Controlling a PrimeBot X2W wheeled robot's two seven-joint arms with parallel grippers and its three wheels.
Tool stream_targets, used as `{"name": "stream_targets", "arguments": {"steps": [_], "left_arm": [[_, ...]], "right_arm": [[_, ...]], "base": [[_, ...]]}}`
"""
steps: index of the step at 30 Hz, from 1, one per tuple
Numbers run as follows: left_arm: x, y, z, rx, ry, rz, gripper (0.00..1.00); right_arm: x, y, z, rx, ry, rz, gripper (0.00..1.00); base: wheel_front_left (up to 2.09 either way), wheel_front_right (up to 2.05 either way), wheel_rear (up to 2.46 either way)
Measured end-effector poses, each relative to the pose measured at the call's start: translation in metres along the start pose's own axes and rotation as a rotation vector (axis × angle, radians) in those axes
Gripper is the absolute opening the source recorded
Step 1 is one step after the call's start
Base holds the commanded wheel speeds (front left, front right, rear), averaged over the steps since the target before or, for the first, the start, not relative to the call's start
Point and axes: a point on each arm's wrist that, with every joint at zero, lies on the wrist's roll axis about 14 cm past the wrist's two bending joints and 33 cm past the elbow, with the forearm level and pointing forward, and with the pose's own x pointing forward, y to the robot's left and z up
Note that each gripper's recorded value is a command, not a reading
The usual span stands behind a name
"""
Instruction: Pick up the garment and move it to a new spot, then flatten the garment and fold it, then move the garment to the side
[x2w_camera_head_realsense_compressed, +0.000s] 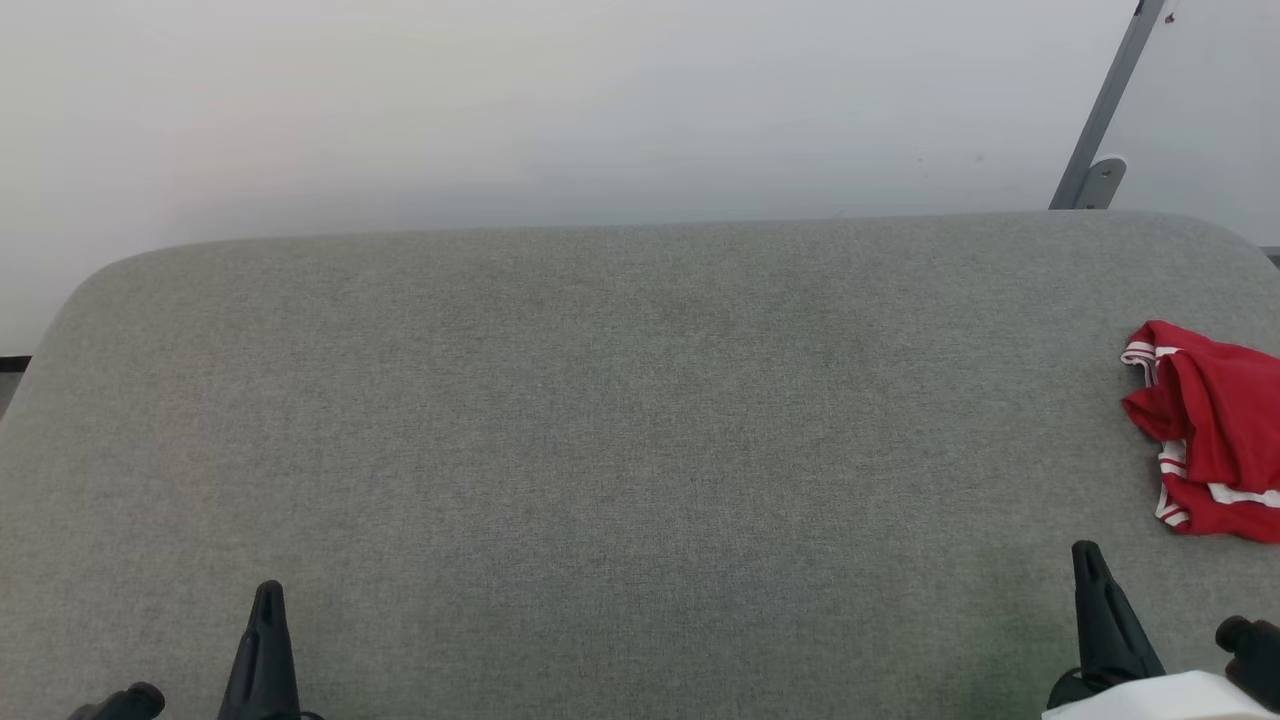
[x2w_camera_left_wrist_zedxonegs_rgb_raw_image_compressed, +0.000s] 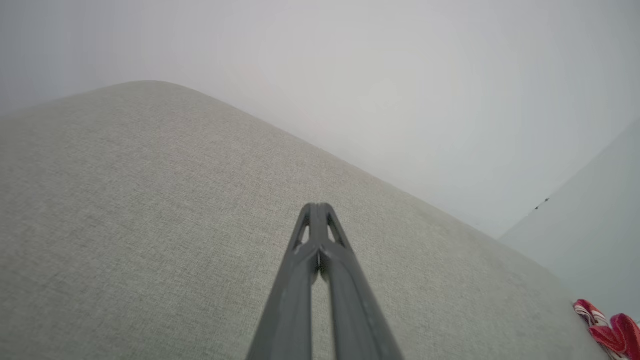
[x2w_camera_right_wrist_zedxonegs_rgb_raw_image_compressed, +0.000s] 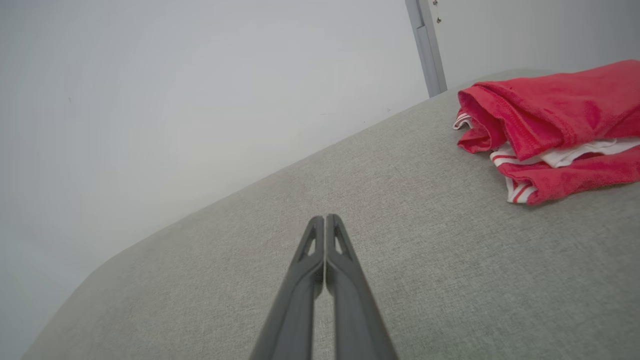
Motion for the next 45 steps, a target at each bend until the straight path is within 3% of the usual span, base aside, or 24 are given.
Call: {"name": "stream_targets", "arguments": {"steps": [18, 45], "left_arm": [[0.016, -0.003, 0.000, -0.286, 0.021, 0.017, 0.00], [0.034, -0.010, -0.001, -0.602, 0.049, 0.015, 0.00]], "right_arm": [[0.013, 0.001, 0.003, 0.276, 0.008, -0.028, 0.00], [0.027, 0.009, 0.007, 0.591, 0.019, -0.021, 0.00]], "base": [[0.00, 0.00, 0.00], [0.00, 0.00, 0.00]]}}
